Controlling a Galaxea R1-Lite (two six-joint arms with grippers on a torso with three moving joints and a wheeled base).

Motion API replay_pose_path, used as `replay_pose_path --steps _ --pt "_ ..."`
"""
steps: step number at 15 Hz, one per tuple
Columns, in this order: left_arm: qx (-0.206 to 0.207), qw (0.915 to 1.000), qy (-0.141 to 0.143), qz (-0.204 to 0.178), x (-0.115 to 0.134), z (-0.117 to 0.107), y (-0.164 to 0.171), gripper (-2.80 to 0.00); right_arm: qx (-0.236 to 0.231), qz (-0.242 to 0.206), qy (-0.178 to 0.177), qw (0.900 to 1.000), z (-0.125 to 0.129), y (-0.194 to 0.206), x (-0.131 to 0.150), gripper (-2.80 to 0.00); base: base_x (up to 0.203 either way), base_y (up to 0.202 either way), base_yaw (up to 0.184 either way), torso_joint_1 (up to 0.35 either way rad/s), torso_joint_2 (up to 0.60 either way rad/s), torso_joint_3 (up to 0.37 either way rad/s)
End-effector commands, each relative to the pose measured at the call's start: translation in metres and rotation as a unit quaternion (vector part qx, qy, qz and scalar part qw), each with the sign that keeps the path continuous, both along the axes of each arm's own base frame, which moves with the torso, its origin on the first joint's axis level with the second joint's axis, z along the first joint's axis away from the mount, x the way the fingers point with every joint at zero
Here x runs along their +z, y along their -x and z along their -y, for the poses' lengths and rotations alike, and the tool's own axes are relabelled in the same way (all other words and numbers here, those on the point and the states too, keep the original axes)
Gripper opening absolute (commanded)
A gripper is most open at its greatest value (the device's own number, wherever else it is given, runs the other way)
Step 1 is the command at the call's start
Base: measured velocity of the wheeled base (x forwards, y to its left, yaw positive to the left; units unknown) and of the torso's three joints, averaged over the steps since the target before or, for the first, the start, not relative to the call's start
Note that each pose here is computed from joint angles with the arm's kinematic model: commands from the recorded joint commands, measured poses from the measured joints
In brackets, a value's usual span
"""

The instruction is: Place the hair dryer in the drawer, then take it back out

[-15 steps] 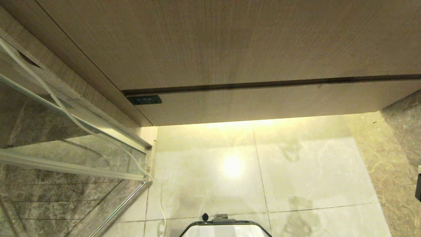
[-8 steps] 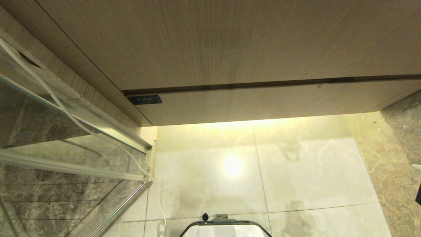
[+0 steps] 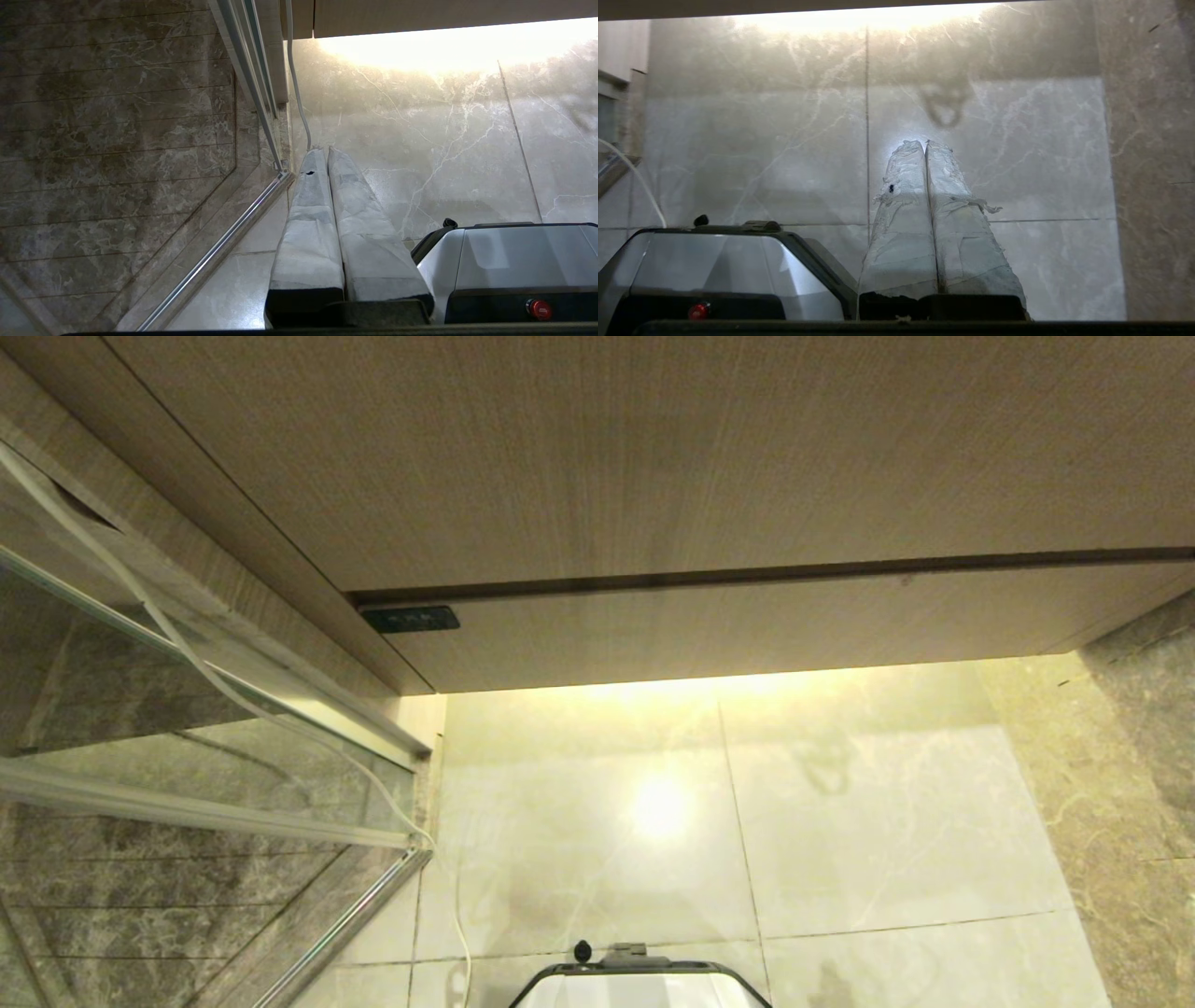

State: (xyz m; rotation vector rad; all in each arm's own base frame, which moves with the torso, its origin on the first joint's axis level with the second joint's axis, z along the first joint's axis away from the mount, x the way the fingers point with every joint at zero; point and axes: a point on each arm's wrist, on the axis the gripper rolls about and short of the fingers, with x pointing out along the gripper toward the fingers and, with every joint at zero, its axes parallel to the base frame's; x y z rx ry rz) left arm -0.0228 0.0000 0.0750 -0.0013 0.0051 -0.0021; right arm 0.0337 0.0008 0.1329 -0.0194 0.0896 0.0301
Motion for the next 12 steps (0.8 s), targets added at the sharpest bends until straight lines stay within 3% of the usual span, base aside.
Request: replay_pose_path --steps 1,6,8,12 --pt "0.0 1.0 0.0 -0.001 0.0 0.0 0.0 -2.8 0.024 0.073 -0.009 0.997 0.0 0.032 -0.021 -2.8 0.0 0.0 0.0 0.0 0.0 0.0" --pt "0.0 1.0 0.0 -0.001 0.0 0.0 0.0 -2.8 0.048 0.114 -0.025 0.992 0.004 0.056 -0.053 -2.8 0.0 0.0 0.0 0.0 0.0 0.0" --pt "0.0 1.0 0.0 -0.001 0.0 0.0 0.0 -2.8 0.057 0.109 -0.025 0.992 0.004 0.057 -0.056 -2.8 0.0 0.0 0.0 0.0 0.0 0.0" --pt "0.0 1.0 0.0 -0.001 0.0 0.0 0.0 -2.8 0.059 0.104 0.002 0.993 0.004 0.057 -0.057 -2.8 0.0 0.0 0.0 0.0 0.0 0.0"
